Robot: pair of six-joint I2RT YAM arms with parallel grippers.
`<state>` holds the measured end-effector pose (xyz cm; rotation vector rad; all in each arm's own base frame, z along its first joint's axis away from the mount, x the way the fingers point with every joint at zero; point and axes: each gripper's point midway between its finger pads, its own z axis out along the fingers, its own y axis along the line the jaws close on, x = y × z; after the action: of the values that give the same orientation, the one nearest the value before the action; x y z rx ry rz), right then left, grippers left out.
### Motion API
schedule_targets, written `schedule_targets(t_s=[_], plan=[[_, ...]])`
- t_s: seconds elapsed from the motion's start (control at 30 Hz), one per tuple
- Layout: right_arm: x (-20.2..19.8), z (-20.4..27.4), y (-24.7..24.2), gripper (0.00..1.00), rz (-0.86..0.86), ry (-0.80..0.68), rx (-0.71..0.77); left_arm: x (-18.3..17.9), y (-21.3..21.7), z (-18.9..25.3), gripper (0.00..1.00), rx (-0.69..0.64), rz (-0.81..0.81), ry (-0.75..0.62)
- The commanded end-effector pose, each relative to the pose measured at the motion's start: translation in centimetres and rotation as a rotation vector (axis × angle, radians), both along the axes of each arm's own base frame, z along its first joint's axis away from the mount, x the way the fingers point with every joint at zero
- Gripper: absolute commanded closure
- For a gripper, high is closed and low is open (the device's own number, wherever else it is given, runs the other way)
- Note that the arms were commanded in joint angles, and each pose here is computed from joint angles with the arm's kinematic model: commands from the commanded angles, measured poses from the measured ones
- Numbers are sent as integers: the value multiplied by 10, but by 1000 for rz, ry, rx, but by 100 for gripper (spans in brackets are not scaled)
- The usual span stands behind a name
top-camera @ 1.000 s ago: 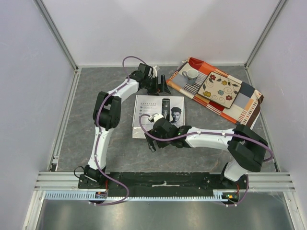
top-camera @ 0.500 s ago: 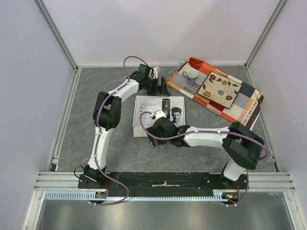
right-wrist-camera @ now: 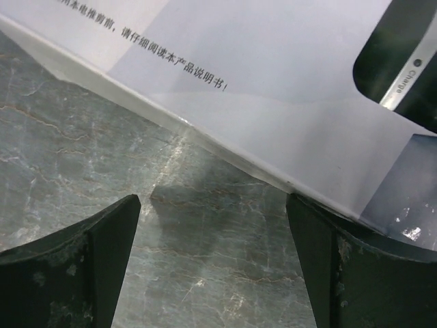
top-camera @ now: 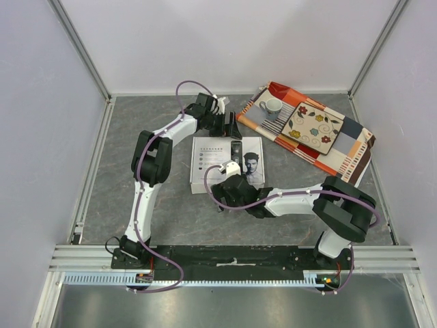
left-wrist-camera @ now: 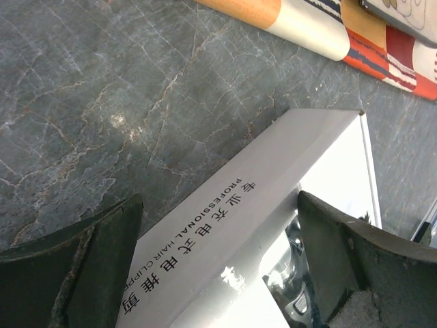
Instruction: Sort the hair-cutting tools
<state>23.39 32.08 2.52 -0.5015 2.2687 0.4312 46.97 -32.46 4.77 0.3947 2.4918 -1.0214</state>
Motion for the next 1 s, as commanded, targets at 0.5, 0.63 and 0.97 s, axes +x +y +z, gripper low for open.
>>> schedule_targets(t_s=[0.5,0.63,0.97], plan=[[56,-6,-35,2,-286,-230,-101,-120,6,-38,0,85,-161,293],[58,-4,-33,2,-269,-248,-100,-127,7,-36,0,88,-168,293],[57,-2,-26,2,-241,-246,-121,-123,13,-29,0,117,-156,252]])
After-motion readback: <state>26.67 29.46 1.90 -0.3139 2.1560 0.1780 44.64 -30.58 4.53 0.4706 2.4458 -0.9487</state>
